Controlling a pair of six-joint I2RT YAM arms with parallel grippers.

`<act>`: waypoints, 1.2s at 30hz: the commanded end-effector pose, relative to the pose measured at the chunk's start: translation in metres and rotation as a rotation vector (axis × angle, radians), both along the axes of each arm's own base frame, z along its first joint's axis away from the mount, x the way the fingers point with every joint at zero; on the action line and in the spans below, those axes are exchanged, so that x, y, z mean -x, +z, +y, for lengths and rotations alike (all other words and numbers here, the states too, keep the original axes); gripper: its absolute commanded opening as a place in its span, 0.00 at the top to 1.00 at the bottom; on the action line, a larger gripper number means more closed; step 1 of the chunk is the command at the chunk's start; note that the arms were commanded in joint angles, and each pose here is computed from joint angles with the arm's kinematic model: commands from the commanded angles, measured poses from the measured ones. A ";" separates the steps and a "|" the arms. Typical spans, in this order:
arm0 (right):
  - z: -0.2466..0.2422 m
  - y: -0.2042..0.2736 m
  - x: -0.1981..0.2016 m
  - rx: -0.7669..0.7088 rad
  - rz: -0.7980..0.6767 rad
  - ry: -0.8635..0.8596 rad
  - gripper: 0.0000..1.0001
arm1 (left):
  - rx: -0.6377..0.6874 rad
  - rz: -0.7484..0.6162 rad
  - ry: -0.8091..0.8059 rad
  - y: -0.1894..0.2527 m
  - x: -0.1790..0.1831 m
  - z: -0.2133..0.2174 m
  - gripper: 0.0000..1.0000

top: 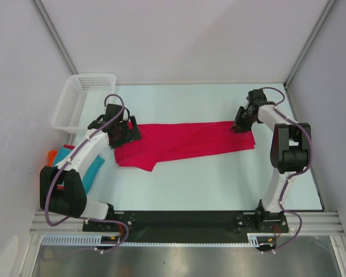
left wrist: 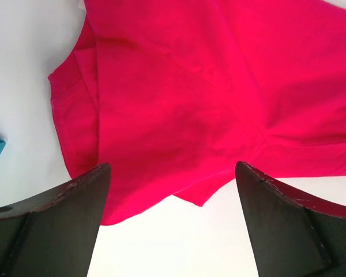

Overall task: Fold and stack the t-shirts
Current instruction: Fold the other side of the tshirt into a rectangle

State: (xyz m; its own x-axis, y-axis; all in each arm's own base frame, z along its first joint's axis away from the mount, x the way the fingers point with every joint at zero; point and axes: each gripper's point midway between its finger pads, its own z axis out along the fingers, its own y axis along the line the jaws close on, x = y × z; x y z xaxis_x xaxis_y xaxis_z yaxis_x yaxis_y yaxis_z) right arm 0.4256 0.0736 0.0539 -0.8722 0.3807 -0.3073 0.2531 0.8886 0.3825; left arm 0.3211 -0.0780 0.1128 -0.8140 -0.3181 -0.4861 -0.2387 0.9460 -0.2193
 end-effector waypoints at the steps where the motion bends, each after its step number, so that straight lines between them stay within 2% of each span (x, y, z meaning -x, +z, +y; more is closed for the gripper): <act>1: 0.002 0.009 -0.011 0.008 -0.033 0.018 0.68 | 0.011 -0.034 -0.022 0.005 -0.005 -0.002 0.06; 18: 0.003 -0.016 0.005 0.019 0.038 0.042 0.65 | 0.018 -0.045 -0.027 0.008 -0.005 0.001 0.06; 20: 0.003 -0.016 0.007 0.016 0.039 0.046 0.69 | 0.018 -0.046 -0.027 0.008 -0.005 0.001 0.06; 21: 0.005 -0.018 0.010 0.016 0.044 0.048 0.79 | 0.018 -0.044 -0.026 0.007 -0.005 0.002 0.06; 23: 0.004 -0.014 0.012 0.020 0.035 0.043 0.88 | 0.018 -0.046 -0.022 0.006 -0.005 0.004 0.06; 28: 0.002 -0.008 0.021 0.026 0.027 0.037 0.99 | 0.036 -0.045 -0.030 0.006 -0.003 0.003 0.06; 36: 0.003 0.013 0.033 0.040 -0.022 0.029 1.00 | 0.047 -0.052 -0.032 0.007 -0.003 0.002 0.06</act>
State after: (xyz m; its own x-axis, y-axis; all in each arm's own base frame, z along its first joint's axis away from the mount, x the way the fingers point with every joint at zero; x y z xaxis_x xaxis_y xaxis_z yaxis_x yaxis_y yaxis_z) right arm 0.3924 0.0759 0.0409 -0.8993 0.3465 -0.2670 0.2451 0.9046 0.3487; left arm 0.3210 -0.0751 0.1085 -0.8196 -0.3192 -0.4758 -0.2229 0.9427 -0.2484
